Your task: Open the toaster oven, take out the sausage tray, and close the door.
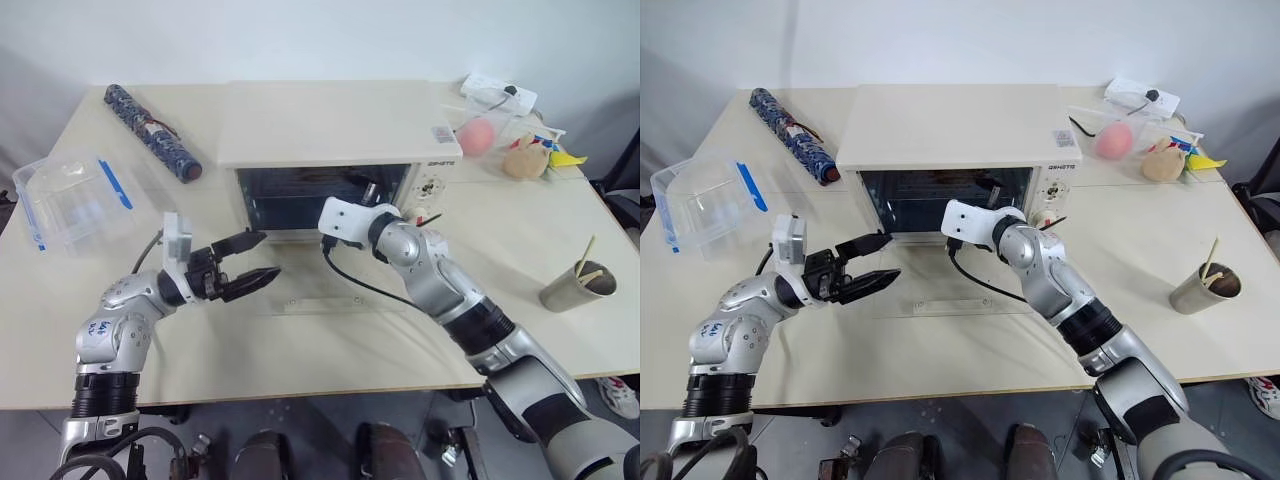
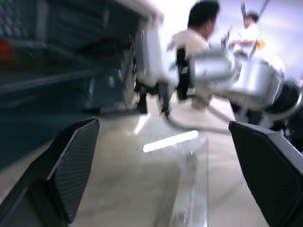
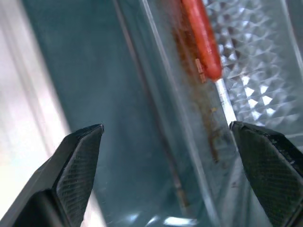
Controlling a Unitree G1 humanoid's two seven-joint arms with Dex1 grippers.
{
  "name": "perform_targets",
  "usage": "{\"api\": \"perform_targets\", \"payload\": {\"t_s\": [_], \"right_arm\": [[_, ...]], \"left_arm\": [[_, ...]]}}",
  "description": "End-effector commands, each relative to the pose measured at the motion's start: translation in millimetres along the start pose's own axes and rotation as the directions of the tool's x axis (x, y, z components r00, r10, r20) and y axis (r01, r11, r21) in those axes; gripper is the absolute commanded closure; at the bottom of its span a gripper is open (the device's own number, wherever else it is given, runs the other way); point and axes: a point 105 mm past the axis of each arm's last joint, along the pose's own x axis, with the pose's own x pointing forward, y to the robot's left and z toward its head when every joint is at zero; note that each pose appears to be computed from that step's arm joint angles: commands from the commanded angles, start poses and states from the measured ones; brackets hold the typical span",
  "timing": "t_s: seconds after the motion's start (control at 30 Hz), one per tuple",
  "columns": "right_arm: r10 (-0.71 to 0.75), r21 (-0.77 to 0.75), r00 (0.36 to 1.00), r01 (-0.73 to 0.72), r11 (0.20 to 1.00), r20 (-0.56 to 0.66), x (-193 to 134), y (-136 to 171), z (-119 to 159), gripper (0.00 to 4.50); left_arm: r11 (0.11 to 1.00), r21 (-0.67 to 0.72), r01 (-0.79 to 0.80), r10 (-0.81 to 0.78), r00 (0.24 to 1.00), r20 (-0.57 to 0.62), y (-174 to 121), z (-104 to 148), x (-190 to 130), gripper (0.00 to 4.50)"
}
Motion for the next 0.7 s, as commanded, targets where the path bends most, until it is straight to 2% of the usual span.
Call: {"api": "perform_targets", "payload": {"t_s": [0.03, 0.23, 0.4, 0.5, 0.7], "right_arm": [[-0.032, -0.043, 0.999, 0.033, 0.999, 0.04, 1, -6, 9, 0.87], [-0.042, -0.101, 0.998, 0.047, 0.994, 0.054, 1, -5, 9, 2.73], [-0.066, -0.169, 0.993, 0.082, 0.982, 0.098, -2, -9, 16, 4.44], [-0.064, -0.184, 0.991, 0.084, 0.979, 0.114, -3, -8, 18, 4.47], [-0.056, -0.218, 0.988, 0.087, 0.972, 0.142, -11, -5, 23, 4.47]], "left_arm": [[1.0, 0.03, 0.007, -0.008, 0.999, 0.042, -5, 16, 2, 0.0], [1.0, 0.03, 0.0, -0.001, 0.999, 0.032, -1, 20, 7, 0.0], [1.0, 0.018, -0.017, 0.015, 0.996, 0.088, 8, 38, 17, 0.0], [1.0, -0.013, -0.021, 0.022, 0.996, 0.089, 13, 45, 23, 0.0], [0.999, 0.011, -0.032, 0.03, 0.991, 0.133, 21, 58, 31, 0.0]]}}
